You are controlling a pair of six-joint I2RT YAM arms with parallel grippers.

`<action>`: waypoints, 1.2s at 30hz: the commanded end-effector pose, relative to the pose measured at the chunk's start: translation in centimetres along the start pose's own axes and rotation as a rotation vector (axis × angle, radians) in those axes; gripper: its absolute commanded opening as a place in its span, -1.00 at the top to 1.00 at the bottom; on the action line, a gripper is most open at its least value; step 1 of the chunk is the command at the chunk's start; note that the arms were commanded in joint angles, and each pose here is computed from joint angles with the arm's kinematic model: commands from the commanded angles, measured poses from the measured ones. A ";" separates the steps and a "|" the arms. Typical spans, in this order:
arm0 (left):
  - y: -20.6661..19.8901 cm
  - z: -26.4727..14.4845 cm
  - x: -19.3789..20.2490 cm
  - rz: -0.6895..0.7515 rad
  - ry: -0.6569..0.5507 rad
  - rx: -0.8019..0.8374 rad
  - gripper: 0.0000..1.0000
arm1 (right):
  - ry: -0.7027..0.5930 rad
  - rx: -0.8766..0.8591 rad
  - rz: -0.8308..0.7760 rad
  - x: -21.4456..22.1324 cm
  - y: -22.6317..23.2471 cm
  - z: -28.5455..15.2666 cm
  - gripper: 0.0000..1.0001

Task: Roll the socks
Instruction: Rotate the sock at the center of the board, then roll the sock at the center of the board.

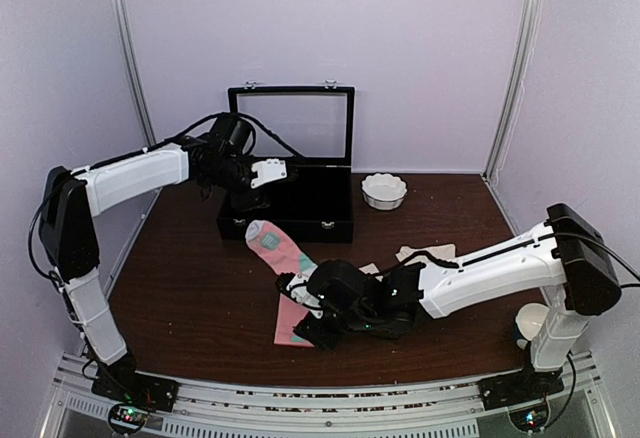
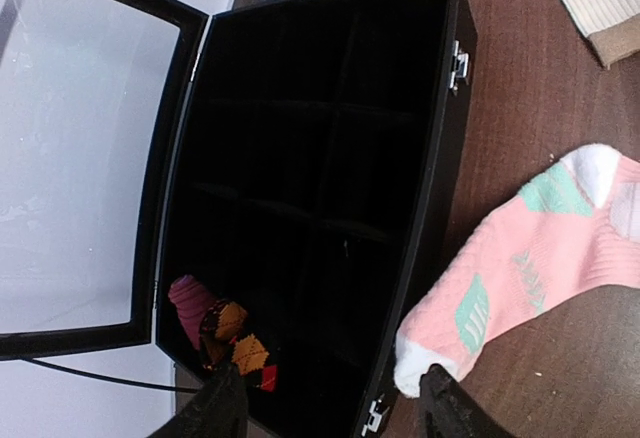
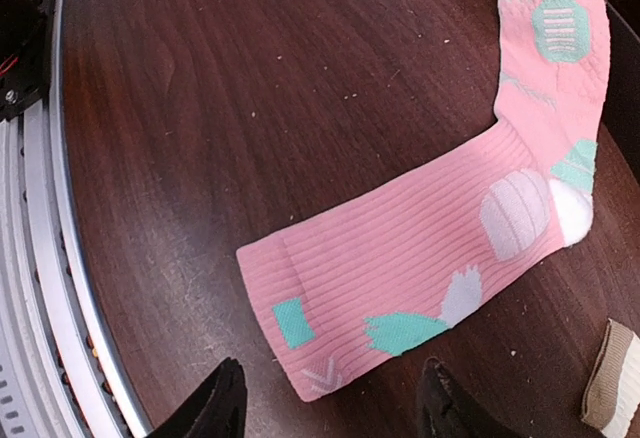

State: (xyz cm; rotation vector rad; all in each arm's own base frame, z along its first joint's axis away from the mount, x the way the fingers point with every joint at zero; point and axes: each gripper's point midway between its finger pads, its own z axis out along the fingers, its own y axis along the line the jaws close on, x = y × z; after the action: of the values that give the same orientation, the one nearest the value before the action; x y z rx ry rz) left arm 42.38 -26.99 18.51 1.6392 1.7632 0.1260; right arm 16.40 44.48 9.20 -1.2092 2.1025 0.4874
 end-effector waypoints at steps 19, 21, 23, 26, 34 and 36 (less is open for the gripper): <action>-11.8 -8.7 7.7 -0.187 -0.032 0.241 -0.50 | 0.067 -0.165 -0.517 4.3 1.4 4.2 0.23; -11.6 -9.0 8.0 -0.211 -0.026 0.229 -0.50 | 0.078 -0.165 -0.514 4.8 1.3 4.6 0.28; -11.6 -9.0 8.4 -0.230 -0.010 0.225 -0.50 | 0.089 -0.172 -0.499 5.3 1.3 5.0 0.33; -12.0 -8.9 9.1 -0.244 0.016 0.245 -0.51 | 0.114 -0.185 -0.476 5.9 1.5 5.5 0.50; -15.0 -9.1 9.2 -0.207 -0.029 0.336 -0.96 | 0.138 -0.254 -0.281 6.1 1.7 5.6 1.00; -15.7 -8.9 9.4 -0.181 -0.016 0.351 -0.96 | 0.132 -0.300 -0.197 5.2 1.9 5.5 1.00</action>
State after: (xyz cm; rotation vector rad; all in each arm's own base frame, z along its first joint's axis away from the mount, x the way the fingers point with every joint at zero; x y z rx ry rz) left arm 26.45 -17.53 13.28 1.6326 2.0449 -0.2458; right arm 15.17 45.73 2.66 -1.7130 1.8545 0.5198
